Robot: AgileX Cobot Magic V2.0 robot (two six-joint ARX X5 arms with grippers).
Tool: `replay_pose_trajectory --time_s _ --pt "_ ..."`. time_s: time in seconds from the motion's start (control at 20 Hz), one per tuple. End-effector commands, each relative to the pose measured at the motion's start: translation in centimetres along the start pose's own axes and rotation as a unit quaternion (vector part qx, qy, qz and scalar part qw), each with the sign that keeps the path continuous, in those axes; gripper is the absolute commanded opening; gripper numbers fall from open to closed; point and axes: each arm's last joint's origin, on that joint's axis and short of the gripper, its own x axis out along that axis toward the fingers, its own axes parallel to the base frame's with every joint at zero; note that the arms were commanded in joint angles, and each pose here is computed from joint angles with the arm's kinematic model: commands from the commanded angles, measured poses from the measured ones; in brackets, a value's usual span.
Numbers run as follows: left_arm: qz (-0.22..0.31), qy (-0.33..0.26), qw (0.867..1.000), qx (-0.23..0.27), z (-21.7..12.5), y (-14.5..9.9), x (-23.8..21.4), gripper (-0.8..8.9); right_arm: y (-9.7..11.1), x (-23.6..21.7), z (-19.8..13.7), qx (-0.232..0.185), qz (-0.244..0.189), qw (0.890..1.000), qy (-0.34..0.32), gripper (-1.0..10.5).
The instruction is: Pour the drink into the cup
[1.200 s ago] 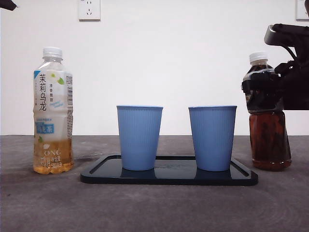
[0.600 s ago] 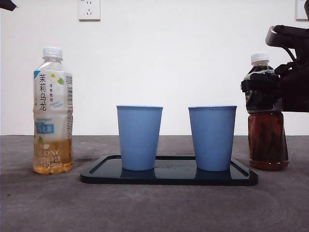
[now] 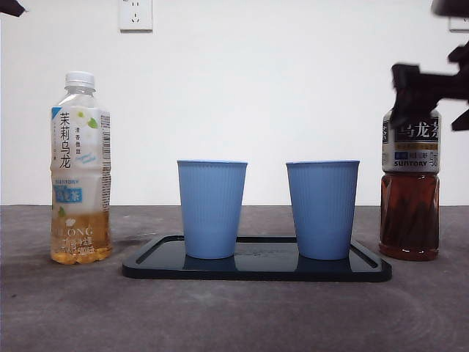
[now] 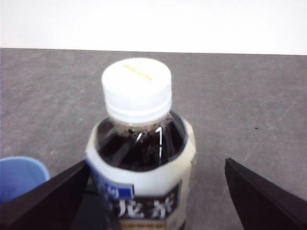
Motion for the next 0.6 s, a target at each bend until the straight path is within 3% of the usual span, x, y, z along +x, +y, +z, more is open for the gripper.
replay_pose_trajectory --time_s 0.05,0.15,0.35,0.6 --pt "-0.003 0.000 1.000 0.009 0.3 0.0 0.1 4.63 0.0 -1.7 1.2 0.005 -0.002 1.000 0.019 4.5" --pt "-0.002 0.007 1.000 0.005 0.0 0.1 0.5 4.63 0.1 -3.5 2.0 0.018 0.005 0.999 0.048 4.5" --pt "0.043 0.026 0.999 -0.016 -1.2 0.9 1.5 4.63 0.4 -7.6 3.9 0.030 0.060 0.994 0.090 4.5" --pt "0.070 0.006 0.996 -0.054 -2.9 1.9 3.3 4.64 0.5 -12.7 6.1 0.037 0.157 0.982 0.095 4.5"
